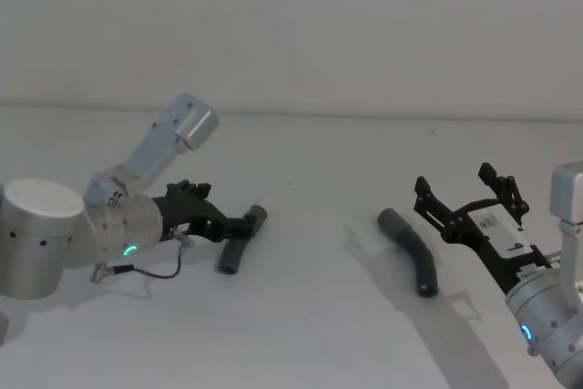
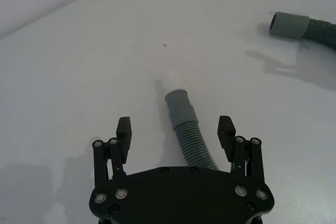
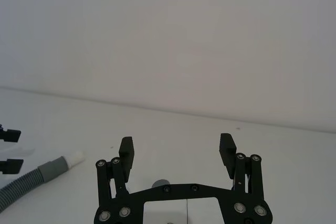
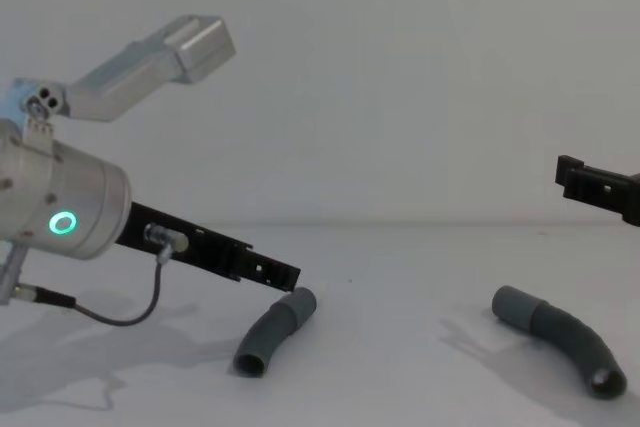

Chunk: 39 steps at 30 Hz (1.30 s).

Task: Use both hands to pick up one end of the pipe from the table, align the ends, and insert them.

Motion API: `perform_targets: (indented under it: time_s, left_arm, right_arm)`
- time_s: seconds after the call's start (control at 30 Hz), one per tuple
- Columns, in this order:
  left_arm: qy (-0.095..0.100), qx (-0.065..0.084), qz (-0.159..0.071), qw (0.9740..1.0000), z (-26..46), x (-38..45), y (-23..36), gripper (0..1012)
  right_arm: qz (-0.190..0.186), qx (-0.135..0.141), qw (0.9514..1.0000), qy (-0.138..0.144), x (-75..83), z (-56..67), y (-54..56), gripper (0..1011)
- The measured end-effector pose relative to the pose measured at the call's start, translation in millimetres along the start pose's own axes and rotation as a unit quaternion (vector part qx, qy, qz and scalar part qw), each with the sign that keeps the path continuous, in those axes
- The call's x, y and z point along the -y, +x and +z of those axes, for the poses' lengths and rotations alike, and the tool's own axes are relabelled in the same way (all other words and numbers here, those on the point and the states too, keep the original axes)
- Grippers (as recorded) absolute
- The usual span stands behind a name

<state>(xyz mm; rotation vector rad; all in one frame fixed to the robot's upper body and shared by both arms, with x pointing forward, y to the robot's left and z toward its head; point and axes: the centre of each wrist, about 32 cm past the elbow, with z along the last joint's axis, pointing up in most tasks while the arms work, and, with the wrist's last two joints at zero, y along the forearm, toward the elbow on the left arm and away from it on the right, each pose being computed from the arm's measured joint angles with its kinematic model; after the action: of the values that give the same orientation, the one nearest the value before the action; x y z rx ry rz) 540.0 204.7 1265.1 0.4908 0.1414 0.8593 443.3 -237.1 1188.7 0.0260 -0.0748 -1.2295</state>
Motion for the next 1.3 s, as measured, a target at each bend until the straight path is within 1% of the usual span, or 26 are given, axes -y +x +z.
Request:
perform_targets:
  time_s: [0.3, 0.5, 0.8, 1.0, 1.3]
  left_arm:
    - [0.016, -0.009, 0.002, 0.9998, -2.3, 14.0, 0.5, 1000]
    - [0.024, -0.011, 0.004, 0.9997, -3.2, 21.0, 0.7, 1000]
    - [0.031, -0.012, 0.007, 0.9994, -4.0, 28.0, 0.5, 1000]
    - [0.034, -0.009, 0.009, 0.9993, -4.4, 32.0, 0.1, 1000]
    - [0.04, -0.006, 0.012, 0.9991, -4.8, 37.6, -2.0, 1000]
  right_arm:
    - [0.0, 0.0, 1.0, 0.0, 0.0, 0.0, 0.0, 1001]
    - [0.0, 0.0, 1.0, 0.0, 0.0, 0.0, 0.0, 1001]
    - [0.0, 0.0, 1.0, 0.0, 0.0, 0.0, 0.0, 1001]
    - [0.0, 0.0, 1.0, 0.0, 0.0, 0.0, 0.0, 1001]
    - [0.0, 0.0, 1.0, 0.0, 0.0, 0.0, 0.0, 1001]
